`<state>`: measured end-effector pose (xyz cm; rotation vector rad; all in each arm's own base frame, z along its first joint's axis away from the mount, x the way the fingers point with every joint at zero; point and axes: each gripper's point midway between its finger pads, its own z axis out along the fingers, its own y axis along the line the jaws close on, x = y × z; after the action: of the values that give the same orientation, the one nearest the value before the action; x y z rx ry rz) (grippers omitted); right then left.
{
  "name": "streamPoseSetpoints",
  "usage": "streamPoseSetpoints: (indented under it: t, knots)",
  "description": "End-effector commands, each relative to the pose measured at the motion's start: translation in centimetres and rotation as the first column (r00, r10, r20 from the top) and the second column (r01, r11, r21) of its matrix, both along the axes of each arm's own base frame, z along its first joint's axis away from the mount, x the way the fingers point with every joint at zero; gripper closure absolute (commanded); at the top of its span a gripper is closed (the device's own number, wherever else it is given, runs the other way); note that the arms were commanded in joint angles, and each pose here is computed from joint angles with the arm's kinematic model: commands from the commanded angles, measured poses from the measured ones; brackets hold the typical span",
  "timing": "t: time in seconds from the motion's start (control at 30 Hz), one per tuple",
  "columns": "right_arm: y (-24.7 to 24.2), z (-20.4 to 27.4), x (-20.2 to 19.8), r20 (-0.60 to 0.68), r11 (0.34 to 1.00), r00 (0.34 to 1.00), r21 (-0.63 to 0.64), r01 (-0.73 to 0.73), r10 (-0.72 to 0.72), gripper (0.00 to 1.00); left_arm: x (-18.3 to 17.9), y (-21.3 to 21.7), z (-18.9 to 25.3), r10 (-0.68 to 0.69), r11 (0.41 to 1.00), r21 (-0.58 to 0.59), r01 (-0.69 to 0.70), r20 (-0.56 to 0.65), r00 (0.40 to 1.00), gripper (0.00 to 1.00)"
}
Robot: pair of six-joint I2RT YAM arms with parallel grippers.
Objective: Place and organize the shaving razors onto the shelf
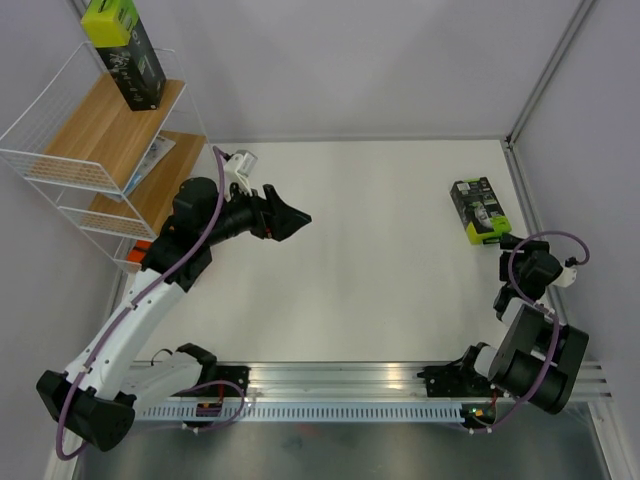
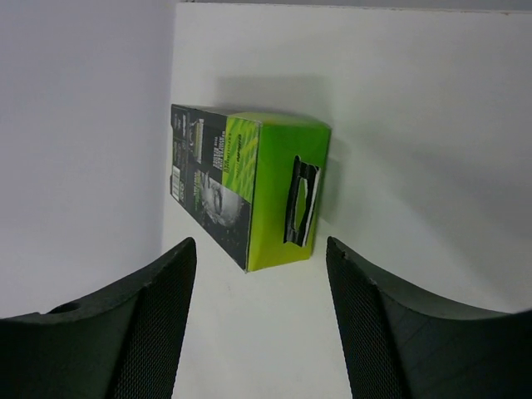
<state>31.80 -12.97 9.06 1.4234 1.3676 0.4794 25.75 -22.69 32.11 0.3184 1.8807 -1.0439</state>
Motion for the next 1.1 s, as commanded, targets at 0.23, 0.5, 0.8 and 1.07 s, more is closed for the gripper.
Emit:
streamPoseSetpoints:
  t: [0.23,0.5,0.8,1.07]
  knots:
    - [0.2,-1.4,0.4,0.096,0.995,0.995,0.094,0.023,-0.032,0.32,0.7,-0.6,-0.1,-0.005,1.0,-0.009,0.005,0.011,1.0,0.08]
    - [1.1,-2.6,1.5,0.192,0.985,0.981,0.17,-0.032,-0.001,0.39,0.7,-0.4,-0.5,-0.001,1.0,-0.006,0.001,0.014,1.0,0.08]
    - [1.0,-3.0,2.4,0.224,0.987,0.974,0.15,-0.059,0.024,0.48,0.8,-0.4,-0.8,0.002,1.0,0.004,-0.003,0.017,1.0,0.08]
    - [0.7,-3.7,2.8,0.219,0.989,0.975,0.125,-0.075,0.046,0.49,0.7,-0.4,-1.4,-0.01,1.0,0.015,0.009,0.017,1.0,0.08]
